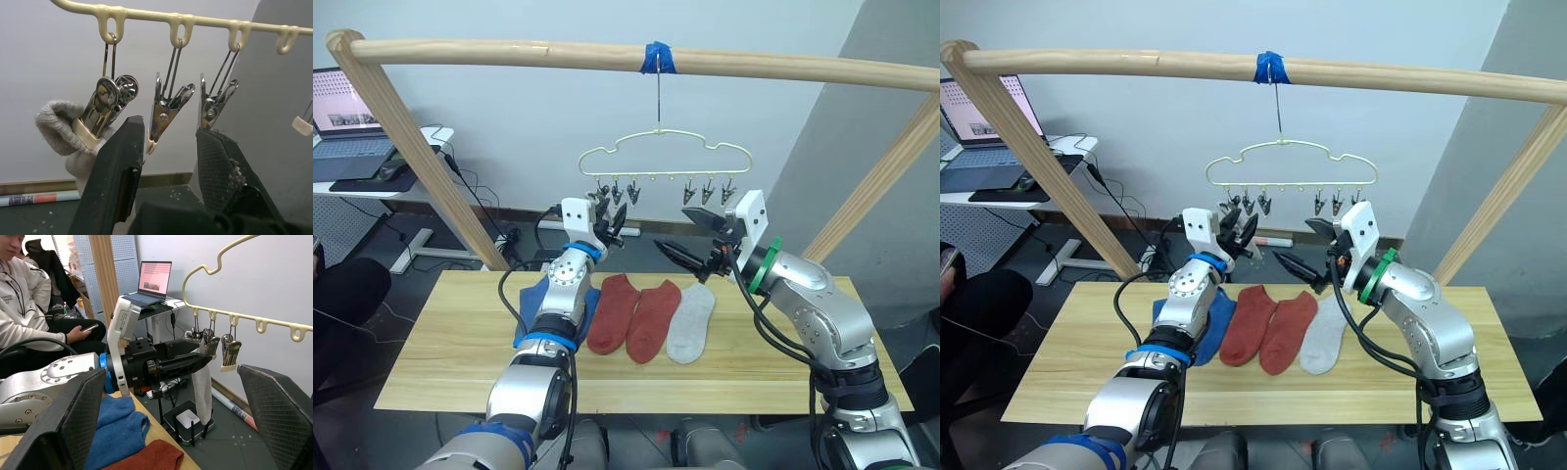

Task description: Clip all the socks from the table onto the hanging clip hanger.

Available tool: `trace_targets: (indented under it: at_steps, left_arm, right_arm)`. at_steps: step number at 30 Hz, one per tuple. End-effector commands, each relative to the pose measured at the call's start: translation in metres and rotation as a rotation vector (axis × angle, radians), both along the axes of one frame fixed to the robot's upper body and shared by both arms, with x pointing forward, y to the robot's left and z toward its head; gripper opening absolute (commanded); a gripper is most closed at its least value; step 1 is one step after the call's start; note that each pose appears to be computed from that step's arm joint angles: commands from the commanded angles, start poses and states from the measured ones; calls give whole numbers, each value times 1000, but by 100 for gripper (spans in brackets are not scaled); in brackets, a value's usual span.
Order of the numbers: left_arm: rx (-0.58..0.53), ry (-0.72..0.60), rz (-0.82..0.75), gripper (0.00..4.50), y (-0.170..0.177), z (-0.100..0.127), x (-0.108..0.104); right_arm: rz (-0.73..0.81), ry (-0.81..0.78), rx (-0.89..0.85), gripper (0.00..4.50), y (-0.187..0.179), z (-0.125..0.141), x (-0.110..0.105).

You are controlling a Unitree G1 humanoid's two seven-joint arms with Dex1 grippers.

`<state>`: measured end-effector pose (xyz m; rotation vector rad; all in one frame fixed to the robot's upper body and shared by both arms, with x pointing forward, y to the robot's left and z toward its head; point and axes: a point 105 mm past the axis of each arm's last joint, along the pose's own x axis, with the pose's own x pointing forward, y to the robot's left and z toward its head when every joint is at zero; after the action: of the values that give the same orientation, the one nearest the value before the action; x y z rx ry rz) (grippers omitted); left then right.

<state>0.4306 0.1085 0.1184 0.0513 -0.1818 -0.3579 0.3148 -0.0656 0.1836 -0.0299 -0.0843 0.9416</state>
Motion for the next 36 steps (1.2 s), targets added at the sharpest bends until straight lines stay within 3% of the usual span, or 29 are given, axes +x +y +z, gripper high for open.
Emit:
trace_targets:
  at_steps: [1,10,14,36]
  left_arm:
    - [2,-57,-4,193,-2,19,4]
    - [6,-67,-1,193,-2,25,8]
    - [5,-71,-1,109,-3,26,8]
    - [10,-86,12,109,-2,35,14]
  right_arm:
    - [-6,-63,14,450,-2,16,-2]
    - [-13,-64,14,450,-3,16,-2]
    - [-13,-65,14,450,-3,16,-2]
    - [-8,-63,14,450,-3,15,-2]
